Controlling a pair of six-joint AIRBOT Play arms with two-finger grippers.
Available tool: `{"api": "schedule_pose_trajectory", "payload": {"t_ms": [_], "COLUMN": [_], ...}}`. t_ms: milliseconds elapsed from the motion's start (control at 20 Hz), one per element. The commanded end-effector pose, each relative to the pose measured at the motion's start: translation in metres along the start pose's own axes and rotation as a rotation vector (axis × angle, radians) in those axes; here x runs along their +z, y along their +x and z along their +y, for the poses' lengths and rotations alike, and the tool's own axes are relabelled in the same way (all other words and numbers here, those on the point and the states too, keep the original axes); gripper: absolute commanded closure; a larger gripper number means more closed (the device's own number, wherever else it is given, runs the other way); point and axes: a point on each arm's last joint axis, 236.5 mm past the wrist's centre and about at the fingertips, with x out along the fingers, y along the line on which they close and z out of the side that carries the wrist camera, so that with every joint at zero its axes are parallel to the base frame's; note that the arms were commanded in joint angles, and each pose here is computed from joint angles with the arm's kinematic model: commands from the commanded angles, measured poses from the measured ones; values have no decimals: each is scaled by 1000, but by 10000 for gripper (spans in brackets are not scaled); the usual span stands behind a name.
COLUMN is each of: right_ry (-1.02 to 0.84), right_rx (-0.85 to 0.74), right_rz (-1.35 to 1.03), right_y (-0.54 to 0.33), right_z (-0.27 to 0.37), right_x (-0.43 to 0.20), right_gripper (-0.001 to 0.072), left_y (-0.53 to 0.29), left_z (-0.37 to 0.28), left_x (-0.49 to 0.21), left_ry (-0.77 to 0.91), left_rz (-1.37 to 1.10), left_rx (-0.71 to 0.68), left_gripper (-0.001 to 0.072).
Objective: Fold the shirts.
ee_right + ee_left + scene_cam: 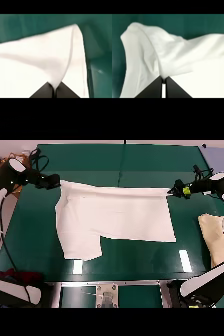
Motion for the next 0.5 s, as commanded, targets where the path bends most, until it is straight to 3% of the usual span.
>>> {"api": "schedule_pose_trajectory", "payload": {"t_ms": [0, 400, 450], "right_ry": [11, 20, 20], "right_rx": [-24, -53, -48], "right_rz": [151, 193, 206], "right_y": [8, 14, 11], "right_z": [-18, -31, -29], "right_x": [-43, -57, -60], "right_gripper": [700, 690, 499], "left_y": [-3, 22, 22], "left_z": [19, 13, 8], "left_x": [-43, -77, -76], "left_ry": [10, -37, -49], "left_rz": [181, 234, 229], "left_rx": [77, 8, -12], "left_gripper": [682, 681, 647]}}
